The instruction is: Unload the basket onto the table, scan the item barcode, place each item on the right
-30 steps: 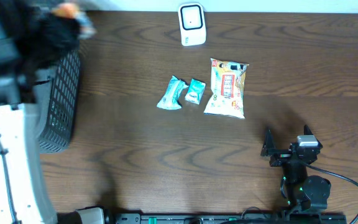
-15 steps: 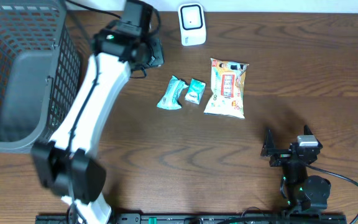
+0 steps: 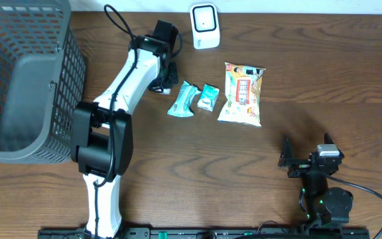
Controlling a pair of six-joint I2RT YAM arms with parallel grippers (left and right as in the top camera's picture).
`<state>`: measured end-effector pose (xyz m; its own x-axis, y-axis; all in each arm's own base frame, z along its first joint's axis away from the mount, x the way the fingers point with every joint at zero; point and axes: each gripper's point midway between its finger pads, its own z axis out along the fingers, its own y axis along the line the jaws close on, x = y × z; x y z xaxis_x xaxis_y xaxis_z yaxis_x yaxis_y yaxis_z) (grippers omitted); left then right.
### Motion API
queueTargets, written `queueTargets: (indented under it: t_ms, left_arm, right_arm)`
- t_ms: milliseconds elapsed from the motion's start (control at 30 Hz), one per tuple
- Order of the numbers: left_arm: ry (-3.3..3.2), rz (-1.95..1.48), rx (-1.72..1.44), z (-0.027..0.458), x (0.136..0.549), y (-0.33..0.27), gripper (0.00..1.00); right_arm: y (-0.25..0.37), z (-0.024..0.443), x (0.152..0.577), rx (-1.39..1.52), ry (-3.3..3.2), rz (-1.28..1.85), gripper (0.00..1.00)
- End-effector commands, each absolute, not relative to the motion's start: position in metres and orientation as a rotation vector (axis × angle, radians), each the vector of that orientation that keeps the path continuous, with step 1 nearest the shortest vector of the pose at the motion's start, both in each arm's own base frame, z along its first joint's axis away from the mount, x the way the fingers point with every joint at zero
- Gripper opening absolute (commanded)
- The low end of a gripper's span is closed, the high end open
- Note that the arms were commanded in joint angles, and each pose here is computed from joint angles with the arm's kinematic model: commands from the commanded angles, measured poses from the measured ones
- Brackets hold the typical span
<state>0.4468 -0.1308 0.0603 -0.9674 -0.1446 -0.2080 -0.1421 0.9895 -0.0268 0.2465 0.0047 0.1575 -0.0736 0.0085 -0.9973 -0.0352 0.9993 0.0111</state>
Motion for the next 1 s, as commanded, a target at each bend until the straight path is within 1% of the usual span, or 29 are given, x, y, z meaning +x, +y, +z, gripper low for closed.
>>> queueTargets:
  t_ms: [0,67,100,133,167,267,300,333,367,400,467,500,533,667,733,800,833,867,900,967]
  left_arm:
    - [2.94,-0.014,-0.193,0.055,0.444,-0.132,0.42]
    - [2.936,-0.016,-0.195,0.057,0.445,-0.131,0.5]
    - [2.928,-0.019,-0.199,0.059,0.446,-0.13,0.52]
    - [2.907,-0.03,-0.207,0.068,0.45,-0.129,0.59]
    - [2.894,-0.037,-0.211,0.074,0.452,-0.128,0.63]
    - [2.818,-0.072,-0.233,0.109,0.462,-0.123,0.67]
    - [2.788,-0.085,-0.242,0.122,0.465,-0.12,0.76]
    - [2.729,-0.109,-0.257,0.145,0.469,-0.115,0.98]
    - [2.683,-0.126,-0.269,0.162,0.472,-0.11,0.98]
    - [2.587,-0.158,-0.292,0.196,0.477,-0.1,0.98]
    - [2.471,-0.169,-0.266,0.238,0.48,-0.084,0.98]
    - [2.387,-0.161,-0.256,0.268,0.48,-0.068,0.98]
    - [2.314,-0.158,-0.278,0.295,0.478,-0.051,0.98]
    - [2.108,-0.12,-0.414,0.364,0.458,0.017,0.98]
    - [2.05,-0.084,-0.482,0.381,0.446,0.049,0.98]
    - [2.006,-0.021,-0.587,0.39,0.428,0.094,0.98]
    - [2.004,0.024,-0.665,0.386,0.417,0.124,0.98]
    - [2.015,0.047,-0.709,0.381,0.41,0.139,0.97]
    - [2.055,0.085,-0.791,0.365,0.397,0.162,0.98]
    - [2.145,0.128,-0.906,0.333,0.376,0.188,0.98]
  right_arm:
    - [0.008,0.157,0.246,-0.027,1.646,0.053,0.99]
    - [0.008,0.157,0.246,-0.027,1.646,0.053,0.99]
    - [0.008,0.157,0.246,-0.027,1.646,0.053,0.99]
    - [0.008,0.157,0.246,-0.027,1.646,0.053,0.99]
    - [0.008,0.157,0.246,-0.027,1.646,0.053,0.99]
    - [0.008,0.157,0.246,-0.027,1.646,0.053,0.99]
    - [0.008,0.157,0.246,-0.027,1.646,0.053,0.99]
    - [0.008,0.157,0.246,-0.027,1.646,0.053,0.99]
    - [0.008,0.157,0.246,-0.027,1.646,0.053,0.99]
    - [0.008,0.157,0.246,-0.027,1.646,0.053,0.99]
    - [0.008,0.157,0.246,-0.027,1.646,0.053,0.99]
    - [0.008,0.157,0.246,-0.027,1.646,0.053,0.99]
    - [0.008,0.157,0.246,-0.027,1.646,0.053,0.99]
    - [0.008,0.157,0.246,-0.027,1.646,0.053,0.99]
    - [0.008,0.157,0.246,-0.027,1.646,0.053,0.99]
    - [0.008,0.157,0.246,-0.027,1.646,0.053,0.99]
    - [0.008,0.157,0.246,-0.027,1.646,0.053,0.99]
    - [0.008,0.157,0.246,-0.027,1.646,0.053,0.99]
    - [0.008,0.157,0.246,-0.027,1.646,0.053,0.99]
    - [0.008,0.157,0.246,-0.027,1.646,0.053,0.99]
